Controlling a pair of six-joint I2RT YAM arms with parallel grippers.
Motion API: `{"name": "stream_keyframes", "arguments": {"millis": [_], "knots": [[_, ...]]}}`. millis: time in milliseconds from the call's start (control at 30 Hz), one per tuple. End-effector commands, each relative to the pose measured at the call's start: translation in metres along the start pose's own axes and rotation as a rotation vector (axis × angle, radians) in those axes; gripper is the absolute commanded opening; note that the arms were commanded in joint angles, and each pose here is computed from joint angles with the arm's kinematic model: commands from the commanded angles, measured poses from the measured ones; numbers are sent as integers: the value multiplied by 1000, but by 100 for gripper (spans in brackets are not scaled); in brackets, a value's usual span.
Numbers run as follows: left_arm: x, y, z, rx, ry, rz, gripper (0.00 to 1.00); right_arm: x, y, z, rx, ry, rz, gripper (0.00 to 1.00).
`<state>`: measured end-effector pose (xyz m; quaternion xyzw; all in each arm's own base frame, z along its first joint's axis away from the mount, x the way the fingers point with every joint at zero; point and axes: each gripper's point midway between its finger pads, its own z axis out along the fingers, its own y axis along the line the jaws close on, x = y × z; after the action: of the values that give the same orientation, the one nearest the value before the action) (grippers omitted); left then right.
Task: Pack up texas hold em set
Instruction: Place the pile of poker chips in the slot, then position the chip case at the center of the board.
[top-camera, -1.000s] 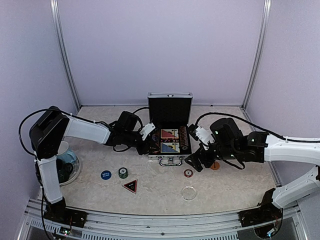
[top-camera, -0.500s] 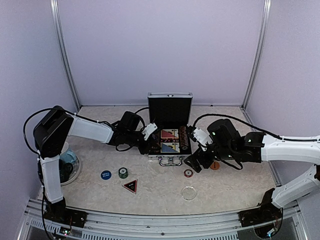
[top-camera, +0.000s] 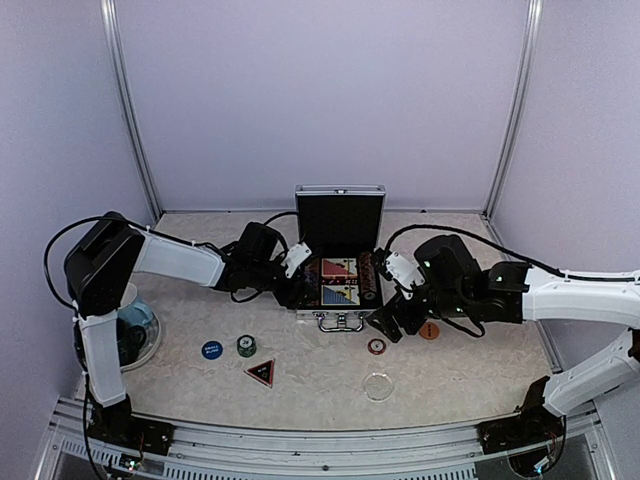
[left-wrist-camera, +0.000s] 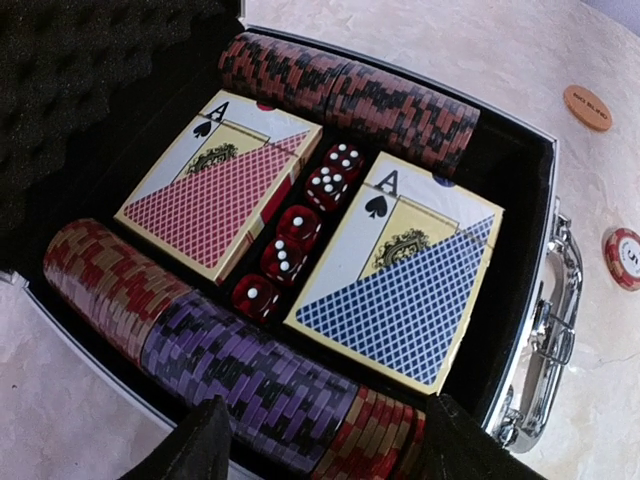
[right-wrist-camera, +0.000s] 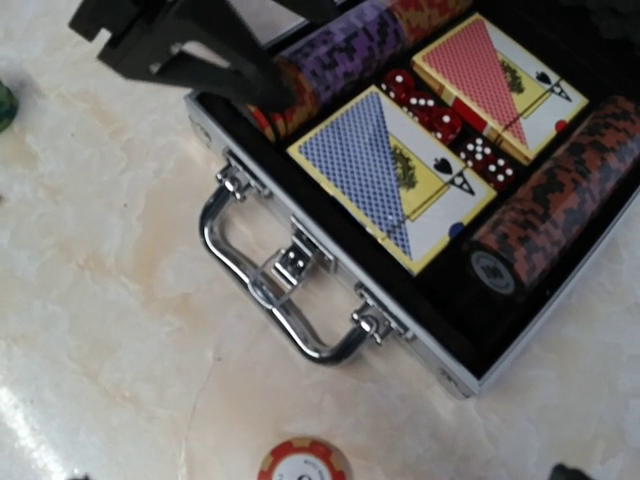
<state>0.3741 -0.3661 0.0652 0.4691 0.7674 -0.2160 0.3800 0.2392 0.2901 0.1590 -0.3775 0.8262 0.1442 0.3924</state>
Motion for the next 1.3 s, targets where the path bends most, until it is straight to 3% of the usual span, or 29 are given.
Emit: {"name": "stream_keyframes", "arguments": {"millis": [0, 167, 300, 600, 967, 1267], "knots": [[-18, 9, -22, -63, -73, -31, 73, -16, -4, -7, 7, -32, 22, 99], [-44, 15, -48, -125, -191, -103, 92, -16, -2, -9, -5, -40, 37, 99], [-52, 16, -62, -155, -243, -176, 99, -14, 0, -6, -14, -33, 46, 99], [-33, -5, -45, -241, -95, -76, 99, -14, 2, 2, -22, -29, 42, 99], [2, 2, -18, -231, 47, -88, 99, -1, -1, 4, -1, -15, 37, 99], [14, 13, -10, -279, 93, -96, 99, 29, -12, 20, 77, 116, 45, 99]]}}
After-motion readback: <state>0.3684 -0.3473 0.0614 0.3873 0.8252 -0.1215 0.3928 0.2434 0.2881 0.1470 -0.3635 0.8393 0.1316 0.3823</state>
